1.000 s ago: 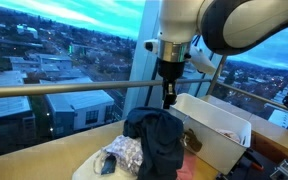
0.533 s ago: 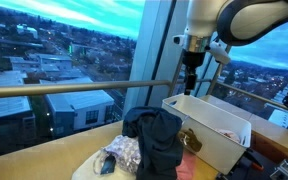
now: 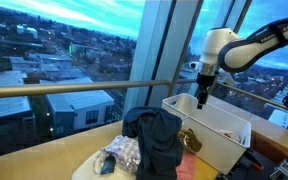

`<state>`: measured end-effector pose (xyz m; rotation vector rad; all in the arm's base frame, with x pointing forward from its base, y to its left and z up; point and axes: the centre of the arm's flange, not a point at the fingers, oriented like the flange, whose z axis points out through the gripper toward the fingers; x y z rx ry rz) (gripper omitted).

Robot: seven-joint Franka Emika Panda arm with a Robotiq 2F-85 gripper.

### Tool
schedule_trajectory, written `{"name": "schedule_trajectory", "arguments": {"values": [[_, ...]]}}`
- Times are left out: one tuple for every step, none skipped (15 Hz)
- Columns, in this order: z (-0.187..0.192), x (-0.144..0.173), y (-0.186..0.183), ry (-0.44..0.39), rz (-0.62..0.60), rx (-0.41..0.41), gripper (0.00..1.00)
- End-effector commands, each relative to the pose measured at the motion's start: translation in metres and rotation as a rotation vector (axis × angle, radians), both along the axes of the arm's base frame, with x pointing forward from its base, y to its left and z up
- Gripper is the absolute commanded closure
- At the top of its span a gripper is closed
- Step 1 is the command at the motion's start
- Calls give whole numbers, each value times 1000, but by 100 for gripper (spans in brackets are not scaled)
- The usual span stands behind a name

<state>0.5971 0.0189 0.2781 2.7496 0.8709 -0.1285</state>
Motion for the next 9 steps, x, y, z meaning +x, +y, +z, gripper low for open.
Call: {"name": "schedule_trajectory", "arguments": {"values": [[-65,3,-9,48,9,86,0],[-81,2,-9,64,9,107,0],[-96,0,-7,76,7,122,0],[-109,-2,-5,89,10,134,0],[-121,-4,-2,99,10,140,0],[-131,-7,-1,109,10,142,0],[-138,-9,0,119,9,143,0],[-143,-12,-1,125,8,143,25],[-146,-14,-1,128,8,140,28]]}}
